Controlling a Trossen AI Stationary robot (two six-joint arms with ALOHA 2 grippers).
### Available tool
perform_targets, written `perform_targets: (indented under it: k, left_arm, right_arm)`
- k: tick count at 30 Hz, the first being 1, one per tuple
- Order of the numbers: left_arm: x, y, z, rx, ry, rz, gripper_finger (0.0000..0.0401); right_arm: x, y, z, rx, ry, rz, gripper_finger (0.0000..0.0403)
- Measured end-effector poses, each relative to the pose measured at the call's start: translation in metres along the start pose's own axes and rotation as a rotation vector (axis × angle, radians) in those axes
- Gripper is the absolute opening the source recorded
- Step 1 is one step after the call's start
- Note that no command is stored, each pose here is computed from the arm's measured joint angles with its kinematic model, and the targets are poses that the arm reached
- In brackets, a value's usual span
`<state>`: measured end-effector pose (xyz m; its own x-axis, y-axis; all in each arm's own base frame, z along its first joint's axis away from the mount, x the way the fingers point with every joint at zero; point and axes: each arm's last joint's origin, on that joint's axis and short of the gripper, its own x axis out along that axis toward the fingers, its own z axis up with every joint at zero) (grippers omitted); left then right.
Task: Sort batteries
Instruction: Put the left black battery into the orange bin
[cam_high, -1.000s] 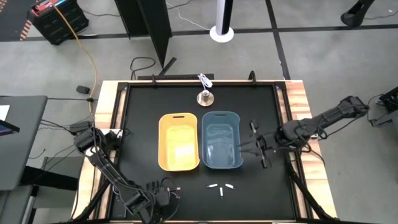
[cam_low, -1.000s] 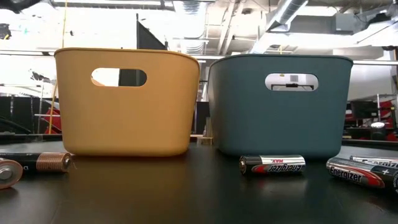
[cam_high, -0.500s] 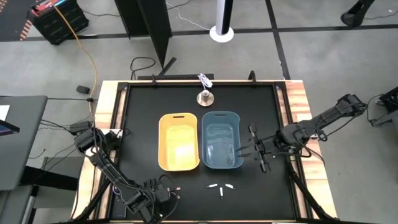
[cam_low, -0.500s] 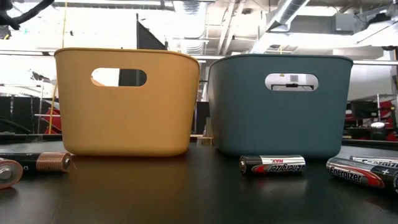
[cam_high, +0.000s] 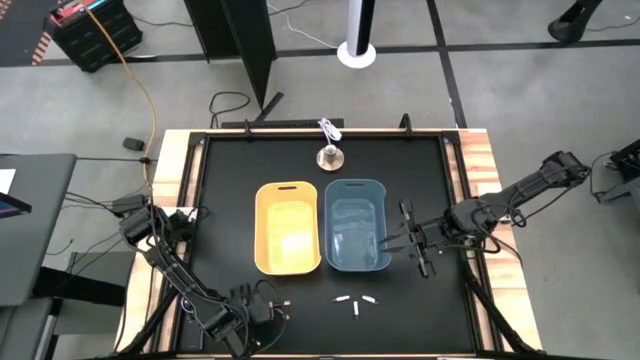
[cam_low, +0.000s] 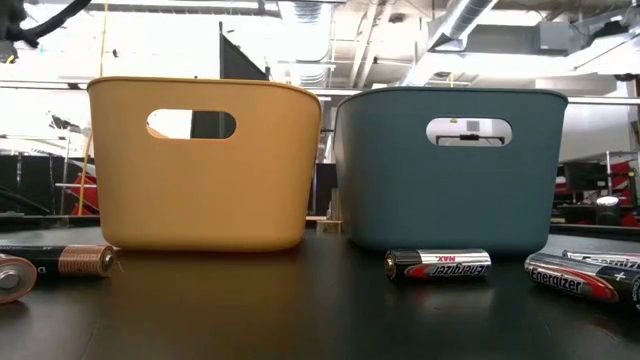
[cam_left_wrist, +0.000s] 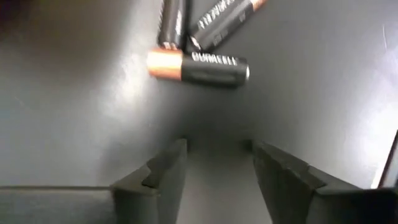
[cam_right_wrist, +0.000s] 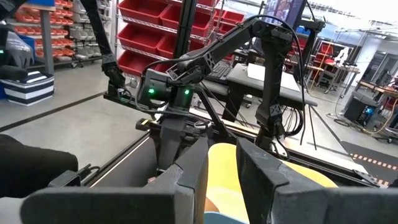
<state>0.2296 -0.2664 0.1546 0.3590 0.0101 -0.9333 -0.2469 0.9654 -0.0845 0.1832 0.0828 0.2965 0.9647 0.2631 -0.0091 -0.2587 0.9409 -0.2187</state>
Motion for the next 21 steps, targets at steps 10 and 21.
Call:
perform_targets:
  k: [10,21]
  left_arm:
    - [0.000,0.002,0.003,0.057,-0.111,0.063,0.0288]
    - [0.003,0.006,0.017,0.073,-0.141,0.062,0.0298]
  right_arm:
    - [0.000,0.000,0.000,-0.001,0.003,0.001,0.0103]
    - [0.000,0.000,-0.001,-0.001,0.009,0.002,0.0103]
